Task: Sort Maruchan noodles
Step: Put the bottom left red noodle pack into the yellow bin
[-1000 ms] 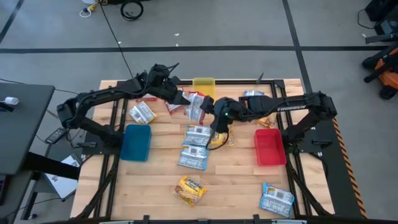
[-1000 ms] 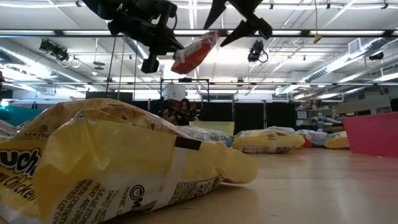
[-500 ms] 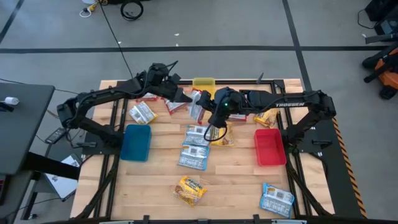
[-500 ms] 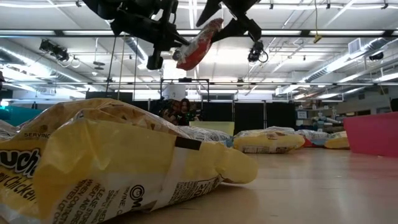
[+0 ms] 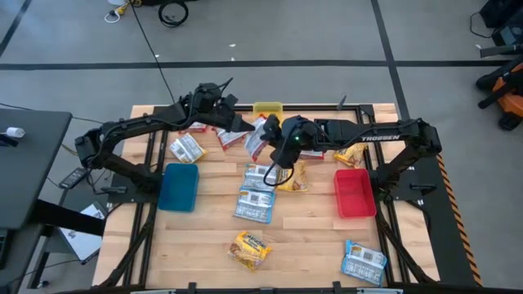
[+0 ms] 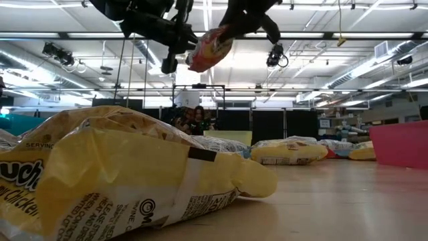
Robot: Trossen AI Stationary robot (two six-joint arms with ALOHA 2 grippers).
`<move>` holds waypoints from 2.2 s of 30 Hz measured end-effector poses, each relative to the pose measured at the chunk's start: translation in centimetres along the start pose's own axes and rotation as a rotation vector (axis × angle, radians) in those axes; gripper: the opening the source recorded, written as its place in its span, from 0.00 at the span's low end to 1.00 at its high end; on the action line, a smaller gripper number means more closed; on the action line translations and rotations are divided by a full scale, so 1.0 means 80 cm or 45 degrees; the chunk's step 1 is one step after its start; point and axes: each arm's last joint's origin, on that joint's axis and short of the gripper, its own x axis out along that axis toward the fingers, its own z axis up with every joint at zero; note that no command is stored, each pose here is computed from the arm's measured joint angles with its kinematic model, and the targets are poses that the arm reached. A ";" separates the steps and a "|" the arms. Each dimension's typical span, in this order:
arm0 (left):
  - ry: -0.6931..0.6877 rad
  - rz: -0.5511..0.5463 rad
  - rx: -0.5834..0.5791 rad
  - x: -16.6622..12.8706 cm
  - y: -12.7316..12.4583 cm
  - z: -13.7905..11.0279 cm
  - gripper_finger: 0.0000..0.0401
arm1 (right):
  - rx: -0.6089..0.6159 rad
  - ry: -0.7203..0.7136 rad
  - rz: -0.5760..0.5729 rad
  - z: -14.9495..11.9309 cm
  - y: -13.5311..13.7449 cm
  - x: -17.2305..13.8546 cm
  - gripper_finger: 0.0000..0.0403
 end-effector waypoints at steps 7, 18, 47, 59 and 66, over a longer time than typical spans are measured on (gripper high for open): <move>-0.108 -0.011 0.081 -0.033 0.002 0.022 0.23 | 0.258 0.018 -0.026 0.009 0.000 -0.004 0.16; -0.432 -0.047 0.394 -0.131 -0.047 0.035 0.45 | 0.918 -0.010 0.032 -0.005 -0.002 0.000 0.15; -0.530 -0.034 0.638 -0.163 -0.119 -0.030 0.41 | 1.716 0.102 0.101 -0.248 0.010 0.143 0.15; -0.555 0.048 0.661 -0.162 -0.115 -0.030 0.41 | 1.719 0.163 0.197 -0.270 0.035 0.167 0.15; -0.514 0.202 0.627 -0.143 -0.100 -0.027 0.41 | 1.609 0.184 0.155 -0.275 0.026 0.151 0.15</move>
